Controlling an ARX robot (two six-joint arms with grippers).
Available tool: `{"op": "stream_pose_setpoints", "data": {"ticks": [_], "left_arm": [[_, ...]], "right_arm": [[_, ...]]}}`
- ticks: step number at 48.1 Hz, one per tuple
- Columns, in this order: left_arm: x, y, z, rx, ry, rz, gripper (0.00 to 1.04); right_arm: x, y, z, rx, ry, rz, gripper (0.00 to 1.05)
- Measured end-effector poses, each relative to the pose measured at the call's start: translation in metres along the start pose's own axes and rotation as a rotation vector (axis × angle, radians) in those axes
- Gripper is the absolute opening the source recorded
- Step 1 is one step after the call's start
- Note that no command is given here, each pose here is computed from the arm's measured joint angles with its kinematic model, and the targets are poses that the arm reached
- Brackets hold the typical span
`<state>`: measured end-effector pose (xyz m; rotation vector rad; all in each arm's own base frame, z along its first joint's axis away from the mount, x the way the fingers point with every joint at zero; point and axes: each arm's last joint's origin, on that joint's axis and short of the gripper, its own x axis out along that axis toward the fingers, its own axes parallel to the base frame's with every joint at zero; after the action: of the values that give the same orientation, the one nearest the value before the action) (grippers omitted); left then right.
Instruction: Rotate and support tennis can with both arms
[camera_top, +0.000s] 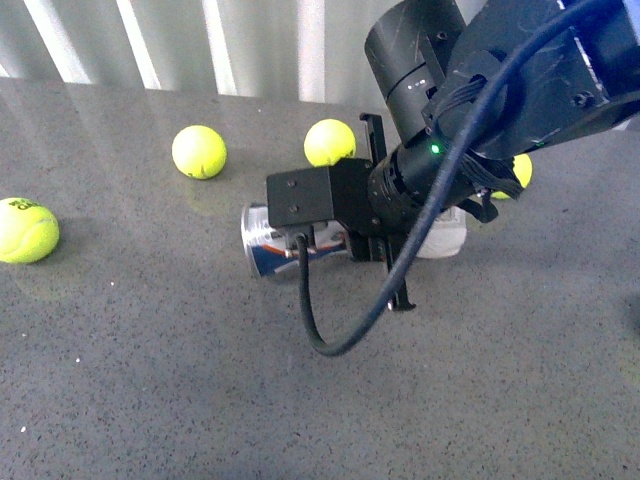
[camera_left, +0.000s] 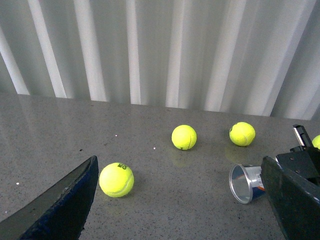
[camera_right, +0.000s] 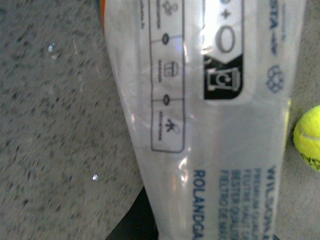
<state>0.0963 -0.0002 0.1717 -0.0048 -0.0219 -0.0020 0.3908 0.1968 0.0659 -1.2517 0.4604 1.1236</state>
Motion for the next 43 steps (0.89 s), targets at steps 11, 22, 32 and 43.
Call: {"op": "stream_pose_setpoints", "data": {"ticks": [11, 22, 32, 43], "left_arm": [[0.000, 0.000, 0.000, 0.000, 0.000, 0.000, 0.98], [0.000, 0.000, 0.000, 0.000, 0.000, 0.000, 0.98], [0.000, 0.000, 0.000, 0.000, 0.000, 0.000, 0.98], [0.000, 0.000, 0.000, 0.000, 0.000, 0.000, 0.98]], "right_arm": [[0.022, -0.006, 0.005, 0.096, -0.029, -0.067, 0.13], [0.027, -0.005, 0.010, 0.146, -0.026, -0.083, 0.23], [0.029, 0.002, 0.015, 0.266, -0.061, -0.092, 0.56], [0.020, 0.010, 0.019, 0.408, -0.080, -0.053, 0.95]]}}
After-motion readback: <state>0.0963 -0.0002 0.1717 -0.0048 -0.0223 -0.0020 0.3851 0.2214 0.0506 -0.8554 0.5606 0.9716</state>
